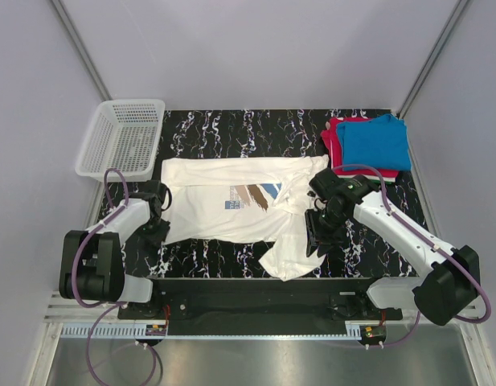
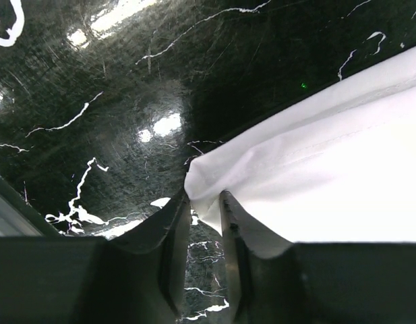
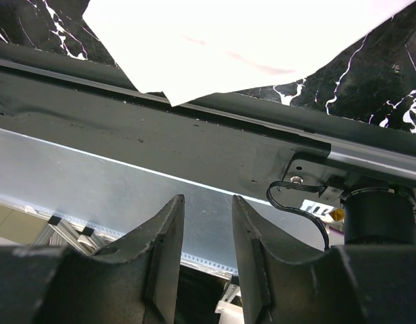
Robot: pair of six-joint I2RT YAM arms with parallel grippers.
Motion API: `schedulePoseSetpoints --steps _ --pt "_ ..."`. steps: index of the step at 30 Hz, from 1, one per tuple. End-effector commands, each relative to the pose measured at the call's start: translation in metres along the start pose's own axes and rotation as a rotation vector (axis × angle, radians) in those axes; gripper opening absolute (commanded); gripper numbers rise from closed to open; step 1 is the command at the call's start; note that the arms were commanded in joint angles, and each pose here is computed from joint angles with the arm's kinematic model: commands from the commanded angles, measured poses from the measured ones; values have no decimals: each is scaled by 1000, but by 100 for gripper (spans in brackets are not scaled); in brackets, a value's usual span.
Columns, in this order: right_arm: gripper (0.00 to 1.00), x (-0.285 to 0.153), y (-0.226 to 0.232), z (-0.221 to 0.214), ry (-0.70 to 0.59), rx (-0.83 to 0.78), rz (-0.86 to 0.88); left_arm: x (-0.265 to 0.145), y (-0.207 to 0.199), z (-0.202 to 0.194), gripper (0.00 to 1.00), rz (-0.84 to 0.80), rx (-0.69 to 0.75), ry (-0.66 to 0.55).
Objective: Fold and stack the t-shirts
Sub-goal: Fold the tshirt
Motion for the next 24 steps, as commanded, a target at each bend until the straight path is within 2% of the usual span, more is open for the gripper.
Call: schedulePoseSetpoints --steps 1,11,16,24 --pt "42 -8 2 7 -34 -16 8 3 -4 5 26 1 8 -25" --pt "43 5 -10 4 -31 -3 -44 3 -7 7 23 -8 24 -24" --pt "45 14 -10 -1 24 51 -40 2 -6 7 22 -15 27 -26" --pt "47 39 0 5 76 78 49 2 -2 5 22 -15 31 -21"
Point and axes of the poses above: each gripper's point midway between its finger pads, its own x axis out along the fingers, its own y axis along the line the jaws close on, z = x × y, the point moved 6 cm from there along -x, back along the fingers, and after that the axes turned 1 degree about -x, right-handed, at the moved point
